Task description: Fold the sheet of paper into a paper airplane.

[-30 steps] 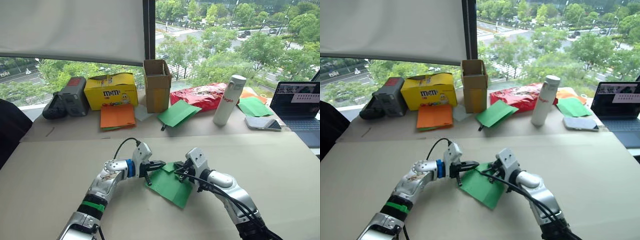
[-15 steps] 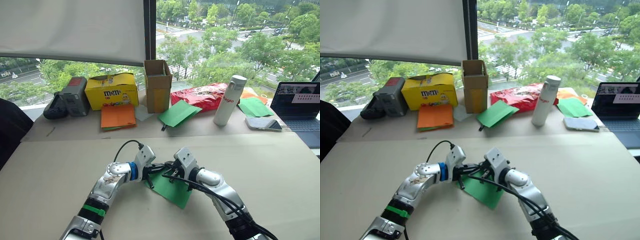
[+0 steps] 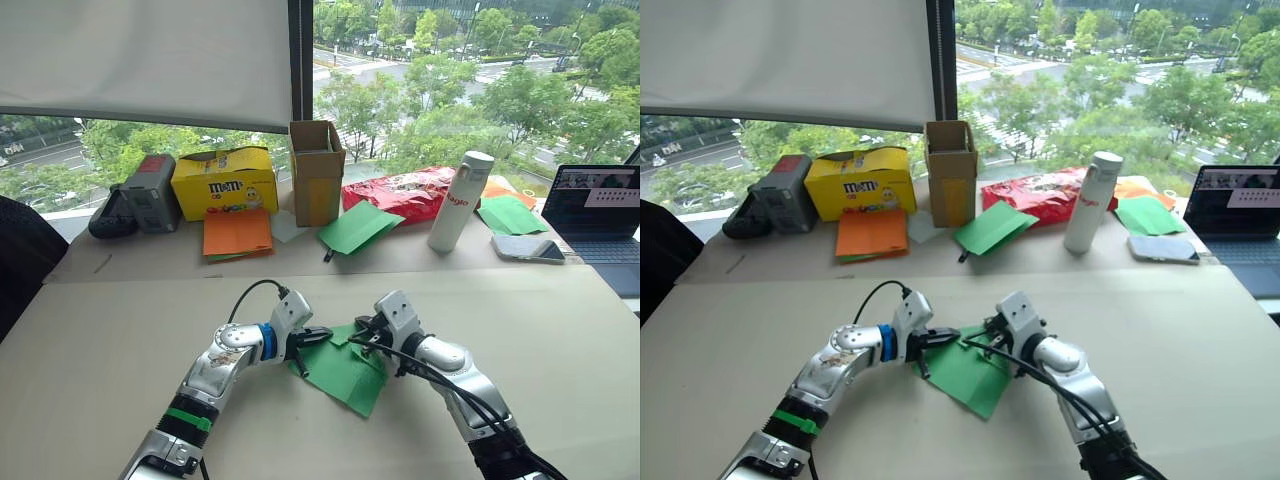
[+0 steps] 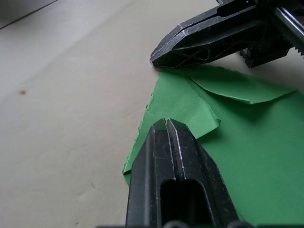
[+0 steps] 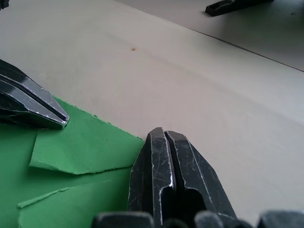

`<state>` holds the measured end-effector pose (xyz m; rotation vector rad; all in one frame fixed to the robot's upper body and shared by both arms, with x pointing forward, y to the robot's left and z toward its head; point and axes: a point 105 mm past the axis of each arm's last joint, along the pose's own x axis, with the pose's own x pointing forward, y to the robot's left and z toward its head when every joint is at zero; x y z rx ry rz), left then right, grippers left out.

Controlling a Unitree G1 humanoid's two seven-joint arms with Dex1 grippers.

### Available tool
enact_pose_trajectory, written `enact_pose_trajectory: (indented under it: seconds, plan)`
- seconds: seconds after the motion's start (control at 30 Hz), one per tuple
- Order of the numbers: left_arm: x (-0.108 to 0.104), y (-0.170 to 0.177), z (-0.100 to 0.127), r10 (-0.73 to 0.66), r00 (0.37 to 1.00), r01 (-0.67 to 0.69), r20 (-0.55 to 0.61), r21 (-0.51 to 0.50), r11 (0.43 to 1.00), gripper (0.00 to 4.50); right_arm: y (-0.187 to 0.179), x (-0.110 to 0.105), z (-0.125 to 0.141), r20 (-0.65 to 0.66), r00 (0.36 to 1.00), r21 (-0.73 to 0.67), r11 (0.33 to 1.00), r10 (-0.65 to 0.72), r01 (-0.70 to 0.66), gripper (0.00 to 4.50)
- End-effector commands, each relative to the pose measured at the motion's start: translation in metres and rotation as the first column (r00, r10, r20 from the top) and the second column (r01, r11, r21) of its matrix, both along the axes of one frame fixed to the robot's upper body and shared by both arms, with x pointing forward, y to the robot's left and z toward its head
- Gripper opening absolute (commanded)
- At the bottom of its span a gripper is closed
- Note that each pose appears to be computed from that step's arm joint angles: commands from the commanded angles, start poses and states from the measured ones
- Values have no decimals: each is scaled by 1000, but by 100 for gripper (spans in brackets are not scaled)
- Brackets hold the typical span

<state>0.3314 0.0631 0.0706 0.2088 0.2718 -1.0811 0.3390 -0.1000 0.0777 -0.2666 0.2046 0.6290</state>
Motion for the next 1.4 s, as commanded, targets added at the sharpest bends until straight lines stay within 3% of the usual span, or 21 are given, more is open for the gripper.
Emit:
enact_pose_trajectory:
  seconds: [0.03, 0.2, 0.33, 0.63, 0.9, 1.0, 1.13, 1.4]
  plan:
    - [-4, 0, -11, 3, 999, -2, -33, 29, 1000, 1, -11, -1, -3, -13, 1000, -8, 1000, -27, 26, 0]
    - [-3, -2, -8, 7, 999, -6, -33, 11, 1000, 1, 9, -4, 31, 102, 992, 92, 992, 79, -89, 0]
    - [-1, -2, -4, 20, 999, -20, -29, -8, 1000, 1, 18, -11, 23, 77, 985, 80, 984, 152, -158, 0]
    - [17, 17, 21, 176, 982, -183, -68, -124, 975, 1, 18, -15, -9, -27, 990, 42, 989, 142, -141, 0]
    - [4, 22, 9, 187, 975, -199, -116, -103, 975, 1, 12, -13, -9, -37, 991, 49, 991, 130, -128, 0]
    - [10, 30, 20, 217, 974, -224, -68, -123, 967, 1, 12, -12, -5, -24, 991, 52, 990, 132, -131, 0]
    - [13, 17, 48, 134, 991, -130, 3, -201, 971, 1, 13, -9, 9, -11, 992, 116, 986, 124, -122, 0]
    - [10, -23, 26, -53, 996, 55, 69, -37, 998, 1, 0, -7, 16, -21, 999, 176, 984, 36, -32, 0]
